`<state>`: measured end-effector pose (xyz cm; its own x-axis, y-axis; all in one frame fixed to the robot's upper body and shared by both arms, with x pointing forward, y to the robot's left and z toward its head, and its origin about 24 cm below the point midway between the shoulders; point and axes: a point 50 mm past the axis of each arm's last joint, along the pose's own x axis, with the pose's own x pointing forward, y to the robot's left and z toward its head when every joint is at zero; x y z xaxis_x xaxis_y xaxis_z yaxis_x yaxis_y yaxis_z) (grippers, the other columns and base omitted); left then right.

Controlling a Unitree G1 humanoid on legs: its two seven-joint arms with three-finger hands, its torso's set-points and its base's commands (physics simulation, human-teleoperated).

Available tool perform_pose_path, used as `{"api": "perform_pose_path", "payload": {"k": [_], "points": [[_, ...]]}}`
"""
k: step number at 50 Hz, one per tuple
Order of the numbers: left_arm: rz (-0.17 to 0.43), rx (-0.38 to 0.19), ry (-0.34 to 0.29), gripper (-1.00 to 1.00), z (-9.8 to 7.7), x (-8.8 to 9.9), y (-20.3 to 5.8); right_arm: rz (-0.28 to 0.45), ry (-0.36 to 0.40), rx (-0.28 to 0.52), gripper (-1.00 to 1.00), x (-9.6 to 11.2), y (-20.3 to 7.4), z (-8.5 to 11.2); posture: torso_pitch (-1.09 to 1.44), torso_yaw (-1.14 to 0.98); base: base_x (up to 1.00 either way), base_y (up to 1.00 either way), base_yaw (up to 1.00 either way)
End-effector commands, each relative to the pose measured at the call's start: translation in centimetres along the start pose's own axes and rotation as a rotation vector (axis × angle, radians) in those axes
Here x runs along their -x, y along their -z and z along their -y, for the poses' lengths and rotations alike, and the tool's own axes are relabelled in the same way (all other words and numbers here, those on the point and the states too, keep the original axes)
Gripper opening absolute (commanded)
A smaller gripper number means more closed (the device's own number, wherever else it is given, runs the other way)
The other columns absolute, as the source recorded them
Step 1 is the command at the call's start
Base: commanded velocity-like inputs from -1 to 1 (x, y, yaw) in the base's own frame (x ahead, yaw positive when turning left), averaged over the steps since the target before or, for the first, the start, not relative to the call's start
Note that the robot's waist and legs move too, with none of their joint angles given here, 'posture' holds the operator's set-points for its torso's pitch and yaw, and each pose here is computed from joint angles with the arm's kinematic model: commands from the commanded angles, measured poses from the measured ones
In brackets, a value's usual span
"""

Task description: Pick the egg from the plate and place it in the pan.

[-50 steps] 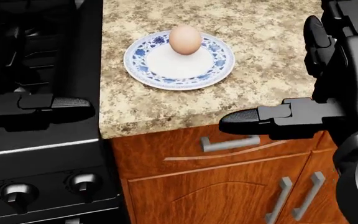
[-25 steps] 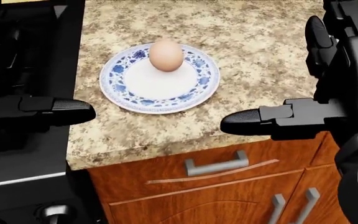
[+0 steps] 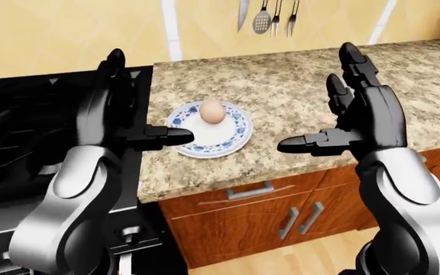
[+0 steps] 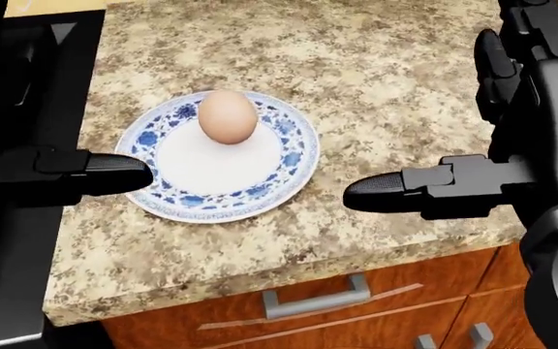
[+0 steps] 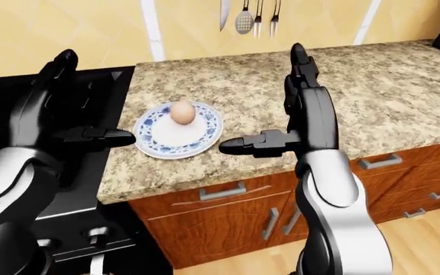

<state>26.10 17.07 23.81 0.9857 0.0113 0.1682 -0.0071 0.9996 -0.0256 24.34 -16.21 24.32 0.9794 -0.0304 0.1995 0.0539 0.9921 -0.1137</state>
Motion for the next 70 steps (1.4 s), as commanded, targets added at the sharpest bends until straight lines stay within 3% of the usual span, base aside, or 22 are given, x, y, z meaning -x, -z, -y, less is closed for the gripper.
{"api": "perform_pose_path", "payload": {"k": [1,14,35,46,58,70], "points": [[0.054,0.002,0.011,1.00,0.2,0.1,-1.0,0.021,-0.007,0.008,1.00,-0.1,-0.2,-0.2,0.00,0.00,0.00,0.00,0.00],[0.053,0.000,0.012,1.00,0.2,0.2,-0.9,0.033,0.006,0.020,1.00,0.1,-0.7,0.0,0.00,0.00,0.00,0.00,0.02],[0.048,0.000,0.011,1.00,0.2,0.1,-0.7,0.039,0.026,0.030,1.00,0.1,-0.5,0.2,0.00,0.00,0.00,0.00,0.64],[0.045,0.009,0.011,1.00,0.1,0.0,-0.6,0.032,0.019,0.087,1.00,-0.2,-0.6,-0.5,0.00,0.00,0.00,0.00,0.00],[0.044,0.013,0.018,1.00,0.0,-0.1,-0.4,0.015,-0.047,0.167,1.00,-3.7,-1.8,-2.0,0.00,0.00,0.00,0.00,0.00],[0.043,0.016,0.015,1.00,0.0,0.0,-0.5,0.029,-0.106,0.194,1.00,-6.7,-3.1,-3.7,0.00,0.00,0.00,0.00,0.00]]}}
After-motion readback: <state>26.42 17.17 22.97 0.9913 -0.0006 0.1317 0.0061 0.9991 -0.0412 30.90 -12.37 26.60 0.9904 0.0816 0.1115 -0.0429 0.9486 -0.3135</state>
